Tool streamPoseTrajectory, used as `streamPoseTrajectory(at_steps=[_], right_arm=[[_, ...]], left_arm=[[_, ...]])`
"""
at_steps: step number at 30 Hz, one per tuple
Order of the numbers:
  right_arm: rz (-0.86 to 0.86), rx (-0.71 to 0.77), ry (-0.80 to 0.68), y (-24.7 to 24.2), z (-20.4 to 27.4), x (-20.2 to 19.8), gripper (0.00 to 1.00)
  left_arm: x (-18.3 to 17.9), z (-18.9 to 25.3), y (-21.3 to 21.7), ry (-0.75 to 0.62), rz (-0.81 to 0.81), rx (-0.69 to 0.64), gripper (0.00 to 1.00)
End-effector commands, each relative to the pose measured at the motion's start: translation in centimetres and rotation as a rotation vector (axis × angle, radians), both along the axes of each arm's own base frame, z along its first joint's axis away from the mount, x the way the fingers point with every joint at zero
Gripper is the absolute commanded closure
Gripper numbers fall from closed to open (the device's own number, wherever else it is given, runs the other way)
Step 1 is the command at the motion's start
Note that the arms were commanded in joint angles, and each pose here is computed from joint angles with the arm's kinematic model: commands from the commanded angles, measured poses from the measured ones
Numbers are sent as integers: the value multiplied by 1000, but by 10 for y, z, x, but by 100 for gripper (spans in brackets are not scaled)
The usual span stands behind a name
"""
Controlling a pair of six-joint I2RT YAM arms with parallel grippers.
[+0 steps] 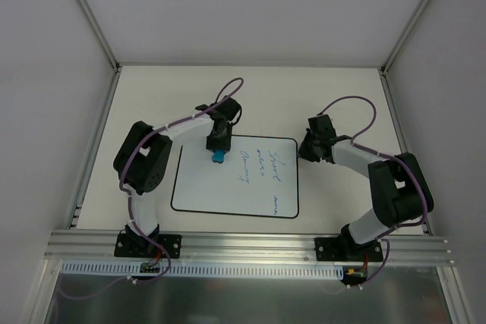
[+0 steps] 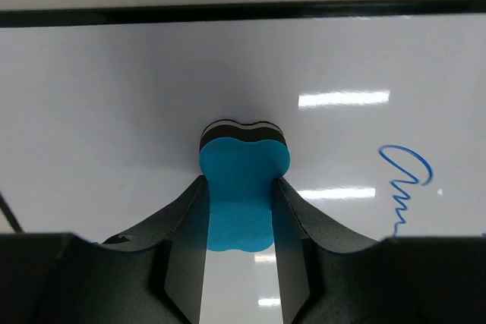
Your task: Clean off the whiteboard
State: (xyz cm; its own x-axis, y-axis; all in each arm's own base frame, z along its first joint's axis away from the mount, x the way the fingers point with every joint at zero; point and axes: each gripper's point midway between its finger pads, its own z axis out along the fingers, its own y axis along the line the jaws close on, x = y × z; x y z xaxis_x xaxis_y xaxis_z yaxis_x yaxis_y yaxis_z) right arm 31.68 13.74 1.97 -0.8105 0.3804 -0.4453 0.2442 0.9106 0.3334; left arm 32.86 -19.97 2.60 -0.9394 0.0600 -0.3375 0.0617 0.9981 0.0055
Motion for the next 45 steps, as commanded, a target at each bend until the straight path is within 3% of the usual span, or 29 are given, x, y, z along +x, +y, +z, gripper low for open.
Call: streamPoseTrajectory(at_steps=[1, 8, 17, 29, 45], right_arm=[[4, -52, 43, -9, -8, -10, 100], [2, -49, 33, -9, -5, -10, 100], [2, -51, 32, -9, -5, -11, 100], [-3, -51, 34, -10, -6, -11, 100], [-2, -49, 33, -10, -5, -12, 100]], left_arm=[[-28, -14, -34, 66, -129, 0, 100], [-55, -24, -68, 105, -225, -10, 100], [-59, -9, -25, 88, -102, -2, 100], [-116, -14, 18, 147, -60, 16, 100], [-137, -20, -108, 158, -358, -34, 100]])
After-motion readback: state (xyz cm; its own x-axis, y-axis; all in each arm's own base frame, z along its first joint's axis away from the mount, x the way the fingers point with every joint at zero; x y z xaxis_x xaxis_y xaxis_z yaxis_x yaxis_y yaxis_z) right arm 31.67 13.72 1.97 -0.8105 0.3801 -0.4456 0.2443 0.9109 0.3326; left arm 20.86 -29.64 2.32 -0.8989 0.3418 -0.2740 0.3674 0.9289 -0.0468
